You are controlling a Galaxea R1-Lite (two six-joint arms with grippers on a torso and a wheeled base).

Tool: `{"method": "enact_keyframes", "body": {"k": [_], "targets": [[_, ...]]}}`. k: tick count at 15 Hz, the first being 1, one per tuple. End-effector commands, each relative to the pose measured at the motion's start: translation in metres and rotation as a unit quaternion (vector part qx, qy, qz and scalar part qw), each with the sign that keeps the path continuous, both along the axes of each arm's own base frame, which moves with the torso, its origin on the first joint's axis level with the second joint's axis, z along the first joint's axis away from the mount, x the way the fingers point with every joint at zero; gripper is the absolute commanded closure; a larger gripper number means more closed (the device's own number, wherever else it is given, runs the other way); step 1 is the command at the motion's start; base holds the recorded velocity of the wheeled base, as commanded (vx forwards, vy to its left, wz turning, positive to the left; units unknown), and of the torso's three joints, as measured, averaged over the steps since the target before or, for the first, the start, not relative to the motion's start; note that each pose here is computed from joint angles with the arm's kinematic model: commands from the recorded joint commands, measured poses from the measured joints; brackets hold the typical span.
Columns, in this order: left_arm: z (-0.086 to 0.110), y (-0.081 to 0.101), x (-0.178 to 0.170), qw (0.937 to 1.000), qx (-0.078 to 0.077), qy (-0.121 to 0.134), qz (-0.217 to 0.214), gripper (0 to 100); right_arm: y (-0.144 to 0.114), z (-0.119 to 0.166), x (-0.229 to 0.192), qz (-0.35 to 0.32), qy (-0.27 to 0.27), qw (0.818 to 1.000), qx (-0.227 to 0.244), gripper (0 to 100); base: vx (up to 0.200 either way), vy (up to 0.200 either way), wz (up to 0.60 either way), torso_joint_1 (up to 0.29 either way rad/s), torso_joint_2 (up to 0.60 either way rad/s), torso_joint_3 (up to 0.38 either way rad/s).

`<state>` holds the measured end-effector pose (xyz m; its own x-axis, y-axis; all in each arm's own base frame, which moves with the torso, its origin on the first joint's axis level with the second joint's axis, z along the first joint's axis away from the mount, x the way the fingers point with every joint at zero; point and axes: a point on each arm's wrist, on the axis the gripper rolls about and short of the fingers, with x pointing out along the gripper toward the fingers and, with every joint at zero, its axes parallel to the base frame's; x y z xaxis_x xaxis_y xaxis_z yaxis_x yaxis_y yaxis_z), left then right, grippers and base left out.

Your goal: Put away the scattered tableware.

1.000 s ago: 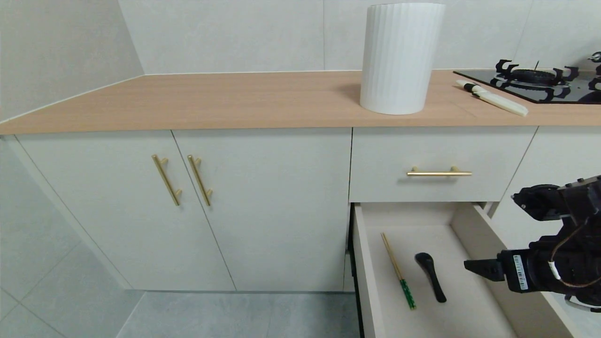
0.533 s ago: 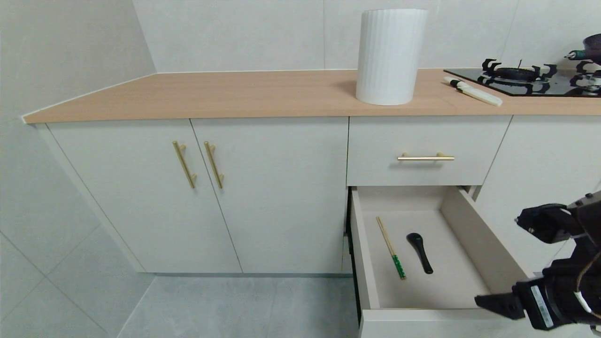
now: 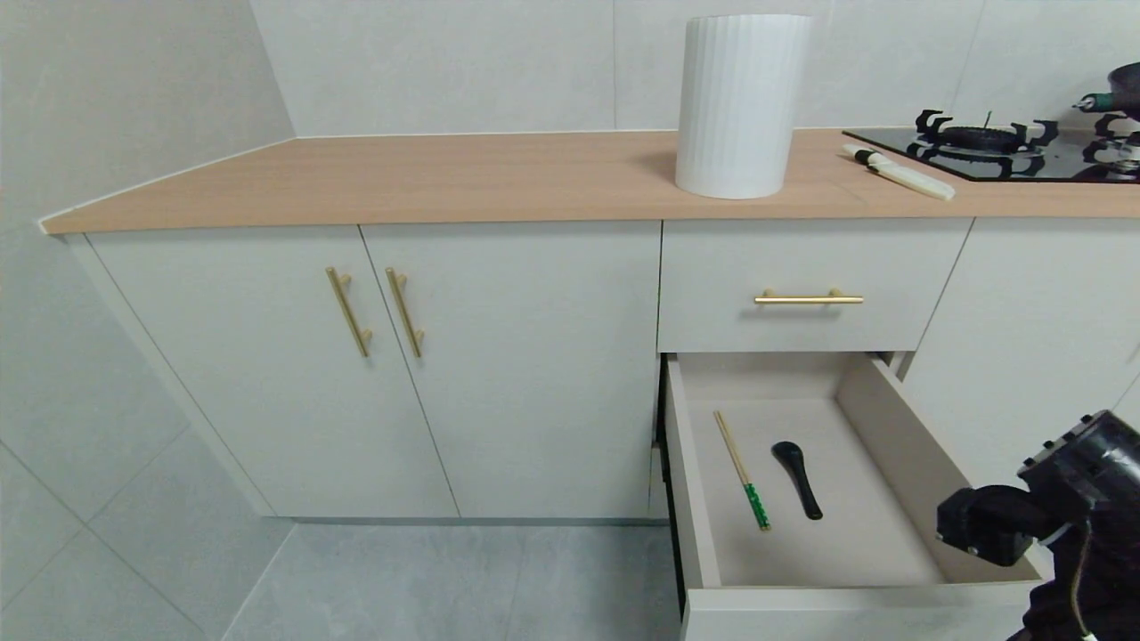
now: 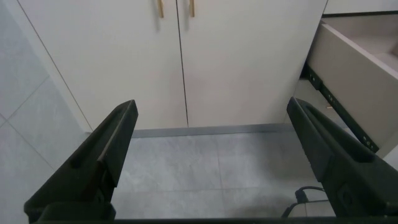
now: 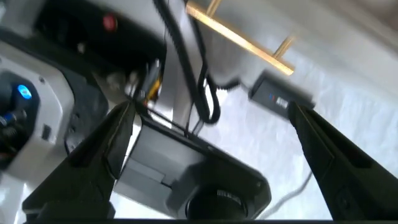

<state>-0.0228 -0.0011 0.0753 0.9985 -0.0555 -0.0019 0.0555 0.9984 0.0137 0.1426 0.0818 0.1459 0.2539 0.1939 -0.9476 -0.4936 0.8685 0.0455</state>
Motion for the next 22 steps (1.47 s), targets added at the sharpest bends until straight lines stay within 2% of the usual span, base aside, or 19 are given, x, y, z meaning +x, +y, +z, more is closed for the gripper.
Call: {"method": "enact_keyframes", "body": {"k": [1, 4, 6, 8, 10, 19, 22], "targets": [[0.000, 0.000, 0.000, 1.0000, 0.000, 0.001, 0.000, 0, 0.009, -0.026, 0.017, -0.002, 0.065, 0.997, -0.037, 0, 0.000, 0.000, 0.00, 0.000, 0.00, 0.000], [0.000, 0.000, 0.000, 1.0000, 0.000, 0.000, 0.000, 0, 0.012, -0.034, 0.026, -0.017, 0.064, 0.997, -0.035, 0, 0.000, 0.000, 0.00, 0.000, 0.00, 0.000], [0.000, 0.000, 0.000, 1.0000, 0.000, 0.000, 0.000, 0, 0.014, -0.037, 0.040, -0.076, 0.048, 0.996, -0.021, 0, 0.000, 0.000, 0.00, 0.000, 0.00, 0.000], [0.000, 0.000, 0.000, 1.0000, 0.000, 0.001, 0.000, 0, 0.018, -0.042, 0.051, -0.124, 0.035, 0.991, -0.039, 0, 0.000, 0.000, 0.00, 0.000, 0.00, 0.000], [0.000, 0.000, 0.000, 1.0000, 0.000, 0.000, 0.000, 0, 0.018, -0.047, 0.056, -0.143, 0.029, 0.988, -0.056, 0, 0.000, 0.000, 0.00, 0.000, 0.00, 0.000], [0.000, 0.000, 0.000, 1.0000, 0.000, 0.000, 0.000, 0, 0.018, -0.052, 0.083, -0.222, -0.053, 0.974, -0.011, 0, 0.000, 0.000, 0.00, 0.000, 0.00, 0.000], [0.000, 0.000, 0.000, 1.0000, 0.000, 0.000, 0.000, 0, 0.014, -0.060, 0.095, -0.245, -0.103, 0.964, 0.017, 0, 0.000, 0.000, 0.00, 0.000, 0.00, 0.000]]}}
